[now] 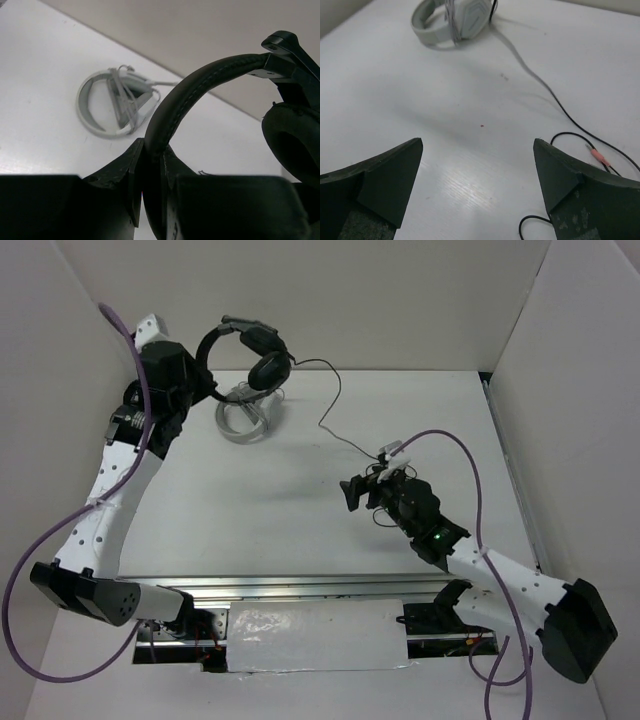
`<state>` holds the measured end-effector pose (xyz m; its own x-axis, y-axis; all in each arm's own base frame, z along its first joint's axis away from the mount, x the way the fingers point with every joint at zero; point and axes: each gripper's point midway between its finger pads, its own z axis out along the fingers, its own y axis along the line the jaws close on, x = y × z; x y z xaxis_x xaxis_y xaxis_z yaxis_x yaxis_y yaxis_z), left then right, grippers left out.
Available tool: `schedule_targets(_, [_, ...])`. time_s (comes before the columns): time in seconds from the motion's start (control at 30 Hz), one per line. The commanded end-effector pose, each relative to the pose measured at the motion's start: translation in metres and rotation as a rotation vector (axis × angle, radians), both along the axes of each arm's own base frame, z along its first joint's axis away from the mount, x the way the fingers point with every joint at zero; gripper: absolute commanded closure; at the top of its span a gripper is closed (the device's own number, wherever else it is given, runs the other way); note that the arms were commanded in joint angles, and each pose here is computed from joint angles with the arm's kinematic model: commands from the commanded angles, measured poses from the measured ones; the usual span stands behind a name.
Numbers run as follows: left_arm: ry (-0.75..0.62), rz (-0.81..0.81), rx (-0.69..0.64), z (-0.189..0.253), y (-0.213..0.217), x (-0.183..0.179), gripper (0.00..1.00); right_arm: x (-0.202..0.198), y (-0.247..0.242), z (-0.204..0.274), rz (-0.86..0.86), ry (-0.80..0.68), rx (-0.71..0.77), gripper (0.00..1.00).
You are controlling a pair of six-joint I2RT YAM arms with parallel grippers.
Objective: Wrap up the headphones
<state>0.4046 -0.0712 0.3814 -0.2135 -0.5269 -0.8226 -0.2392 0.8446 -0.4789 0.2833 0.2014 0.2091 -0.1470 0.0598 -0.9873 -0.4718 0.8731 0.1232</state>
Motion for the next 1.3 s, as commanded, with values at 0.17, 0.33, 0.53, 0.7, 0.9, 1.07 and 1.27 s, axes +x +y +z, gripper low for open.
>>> schedule_targets(0.17, [-0.229, -0.164, -0.112, 0.111, 0.003, 0.013, 1.00, 0.076, 0.000, 0.015, -0.063, -0.213, -0.244, 0.00])
schedule_targets(0.33, [-0.331, -0.252, -0.105, 0.156, 0.012, 0.011, 1.00, 0.126, -0.016, 0.008, -0.109, -0.146, -0.321, 0.00])
schedule_targets(0.53, [-0.418, -0.303, -0.112, 0.186, 0.009, -0.001, 1.00, 0.153, -0.002, -0.011, 0.078, -0.101, -0.367, 0.00])
schedule_targets(0.7, [-0.457, -0.257, -0.112, 0.199, 0.029, -0.004, 1.00, 0.138, 0.023, -0.046, 0.176, 0.037, -0.436, 0.00])
schedule_targets(0.9, [-0.431, -0.246, -0.106, 0.193, 0.040, 0.001, 1.00, 0.129, -0.007, -0.006, 0.028, -0.037, -0.272, 0.00])
schedule_targets(1.07, [-0.425, -0.232, -0.111, 0.185, 0.050, 0.004, 1.00, 0.110, -0.024, -0.012, 0.014, 0.016, -0.269, 0.00])
schedule_targets(1.27, [-0.426, -0.235, -0.102, 0.186, 0.056, 0.007, 1.00, 0.089, -0.034, -0.044, 0.035, 0.064, -0.333, 0.00])
